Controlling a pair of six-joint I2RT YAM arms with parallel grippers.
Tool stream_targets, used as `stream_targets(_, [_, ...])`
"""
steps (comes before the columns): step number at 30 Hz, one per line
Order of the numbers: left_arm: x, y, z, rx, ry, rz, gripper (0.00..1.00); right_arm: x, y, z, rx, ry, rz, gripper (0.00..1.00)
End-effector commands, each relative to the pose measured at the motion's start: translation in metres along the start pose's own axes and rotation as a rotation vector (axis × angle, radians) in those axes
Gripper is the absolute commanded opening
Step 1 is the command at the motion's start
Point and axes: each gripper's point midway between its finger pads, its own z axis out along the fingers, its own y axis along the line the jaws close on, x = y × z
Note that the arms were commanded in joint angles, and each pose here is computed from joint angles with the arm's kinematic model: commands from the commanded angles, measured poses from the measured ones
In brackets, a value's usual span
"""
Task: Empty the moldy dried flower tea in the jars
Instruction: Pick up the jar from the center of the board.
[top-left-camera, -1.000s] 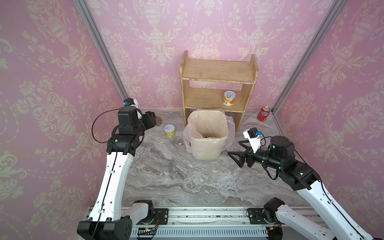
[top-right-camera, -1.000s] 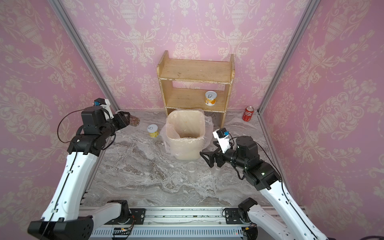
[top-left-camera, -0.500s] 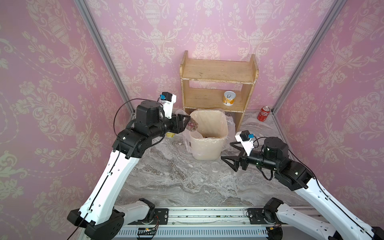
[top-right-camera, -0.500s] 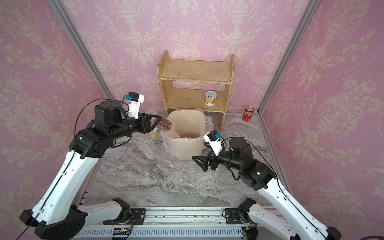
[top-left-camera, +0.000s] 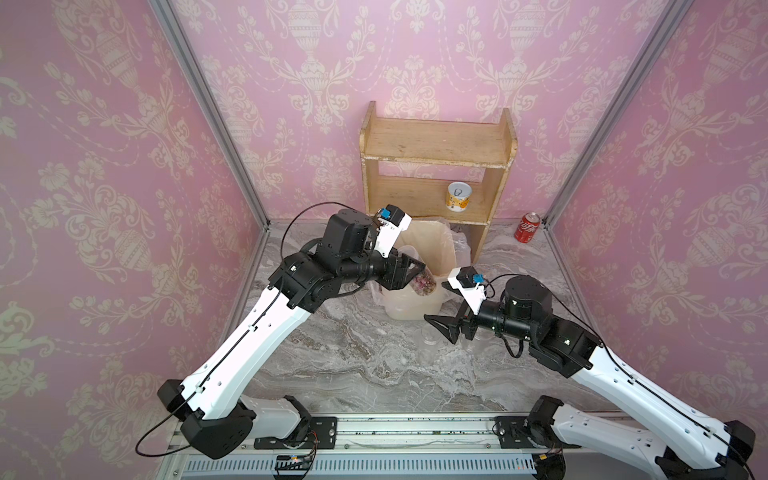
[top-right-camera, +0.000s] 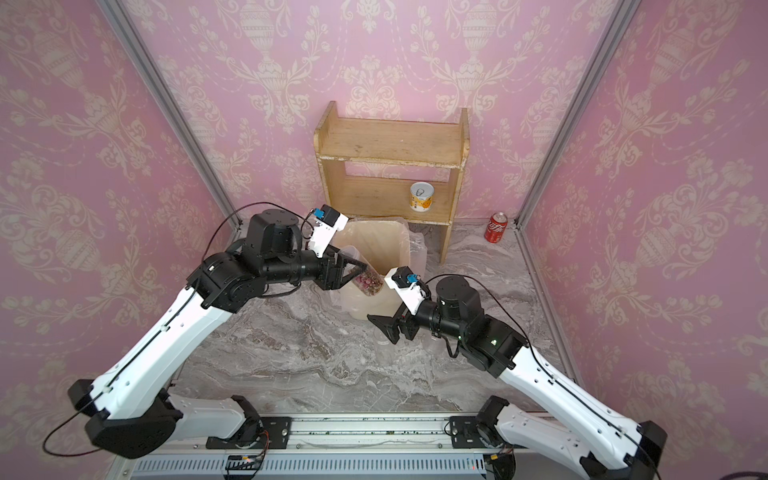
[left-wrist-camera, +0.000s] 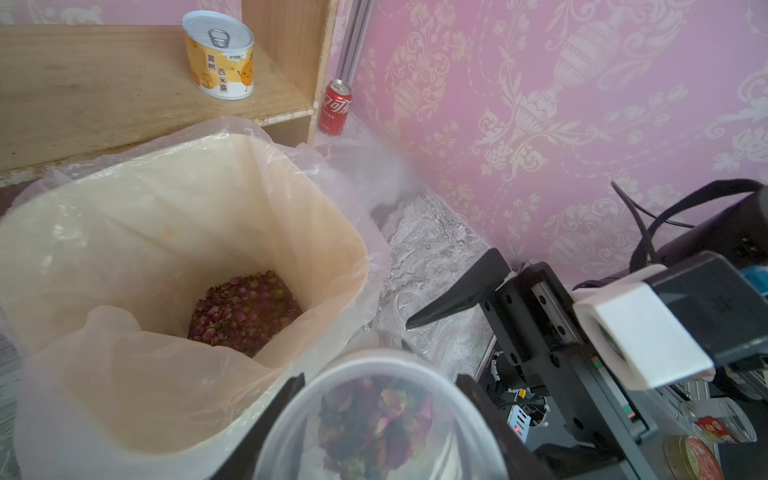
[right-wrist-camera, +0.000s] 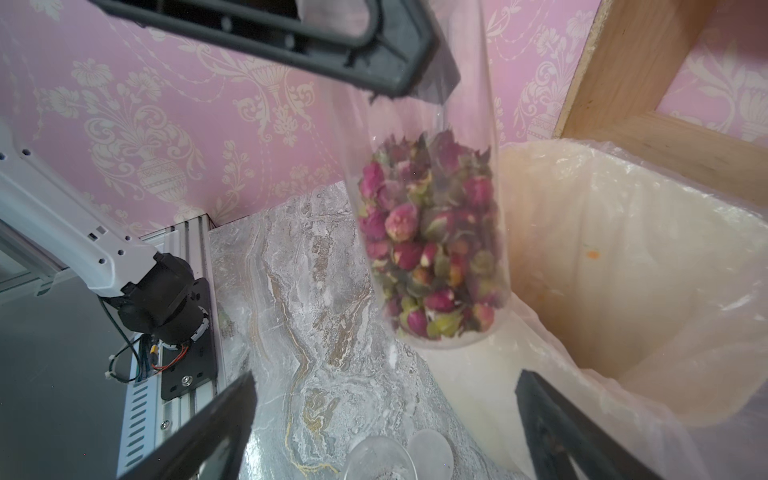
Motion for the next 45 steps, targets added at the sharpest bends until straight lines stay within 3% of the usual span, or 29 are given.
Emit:
stream_targets(1, [0.009,-0.012,0.008,0.065,0.038,0.038,0.19,-0.010,-0.004,0.001,0.039,-0.075,-0.081,0.99])
stream_targets(17, [0.027,-0.025,0.029,0.143,0.116,0.027,0.19,-0.007,-0.008,0.023,0.077,-0.079,-0.177,0.92])
stream_targets(32, [0.029,-0.026,0.030,0.155,0.113,0.032,0.22,-0.001,-0.008,0.027,0.071,-0.073,-0.171,0.68])
stream_targets(38, [0.029,-0.024,0.032,0.150,0.103,0.041,0.36,0.001,-0.008,0.026,0.073,-0.071,-0.152,0.55])
stream_targets(41, [0.028,-0.025,0.031,0.161,0.088,0.057,0.56,0.001,-0.009,0.025,0.077,-0.072,-0.142,0.50])
stream_targets(43, [0.027,-0.029,0.029,0.177,0.075,0.091,0.74,0.001,-0.009,0.022,0.082,-0.074,-0.133,0.47])
stream_targets(45, [0.026,-0.031,0.022,0.187,0.062,0.154,0.82,0.001,-0.010,0.018,0.093,-0.072,-0.122,0.42])
